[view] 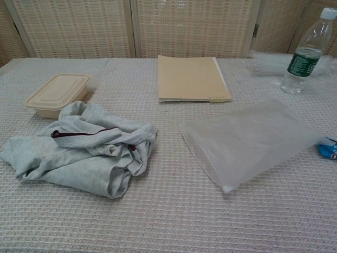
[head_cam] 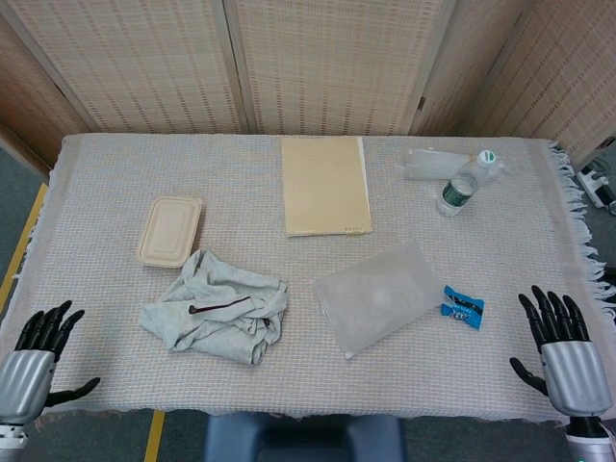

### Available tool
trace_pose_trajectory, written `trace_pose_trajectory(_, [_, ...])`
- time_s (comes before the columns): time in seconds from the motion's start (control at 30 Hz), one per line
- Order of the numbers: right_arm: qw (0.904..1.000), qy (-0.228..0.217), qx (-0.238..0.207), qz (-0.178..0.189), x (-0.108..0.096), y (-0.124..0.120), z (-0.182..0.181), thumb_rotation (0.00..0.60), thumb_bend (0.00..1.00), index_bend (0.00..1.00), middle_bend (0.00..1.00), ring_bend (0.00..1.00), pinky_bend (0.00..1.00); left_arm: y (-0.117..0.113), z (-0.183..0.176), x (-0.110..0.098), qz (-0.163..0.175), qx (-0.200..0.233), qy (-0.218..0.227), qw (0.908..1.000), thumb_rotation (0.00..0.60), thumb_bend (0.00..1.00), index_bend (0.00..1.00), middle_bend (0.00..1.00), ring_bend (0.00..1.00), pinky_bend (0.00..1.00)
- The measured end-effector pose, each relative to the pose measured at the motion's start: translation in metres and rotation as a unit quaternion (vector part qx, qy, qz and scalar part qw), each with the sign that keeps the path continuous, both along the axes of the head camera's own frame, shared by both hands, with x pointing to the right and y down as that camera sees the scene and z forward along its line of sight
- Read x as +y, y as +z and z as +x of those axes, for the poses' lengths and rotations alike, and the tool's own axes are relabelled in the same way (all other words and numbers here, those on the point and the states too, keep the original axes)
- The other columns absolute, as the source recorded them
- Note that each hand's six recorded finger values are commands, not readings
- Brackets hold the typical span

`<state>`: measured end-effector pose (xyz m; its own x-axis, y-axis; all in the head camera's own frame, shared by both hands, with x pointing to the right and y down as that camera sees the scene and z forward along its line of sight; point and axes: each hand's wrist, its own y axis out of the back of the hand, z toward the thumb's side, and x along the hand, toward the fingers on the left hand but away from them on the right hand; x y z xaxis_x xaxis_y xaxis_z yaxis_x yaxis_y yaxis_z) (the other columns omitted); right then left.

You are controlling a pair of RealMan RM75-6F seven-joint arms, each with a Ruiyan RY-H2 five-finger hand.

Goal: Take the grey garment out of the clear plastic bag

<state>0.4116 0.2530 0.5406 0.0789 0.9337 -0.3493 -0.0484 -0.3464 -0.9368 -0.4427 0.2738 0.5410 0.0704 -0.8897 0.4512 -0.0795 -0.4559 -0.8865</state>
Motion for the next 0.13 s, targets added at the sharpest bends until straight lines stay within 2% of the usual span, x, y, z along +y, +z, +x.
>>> trace_pose_trajectory(0.07, [1.0,0.001,0.002,-0.006,-0.0002,0.0021,0.0012,0.6,0.1,0.0,0.0,0.0,0.0,-0.0051,-0.0016,0.0001,0.027,-0.017,-0.003,0.9995,0.508,0.13,0.14,0.0,0.0,0.0])
trace_pose_trajectory(0.13, [0.9999,0.004,0.003,-0.009,-0.0015,0.0031,0.0029,0.6,0.1,0.0,0.0,0.0,0.0,-0.0051,-0.0027,-0.0001,0.041,-0.026,-0.004,0.9988,0.506,0.13,0.14,0.0,0.0,0.0])
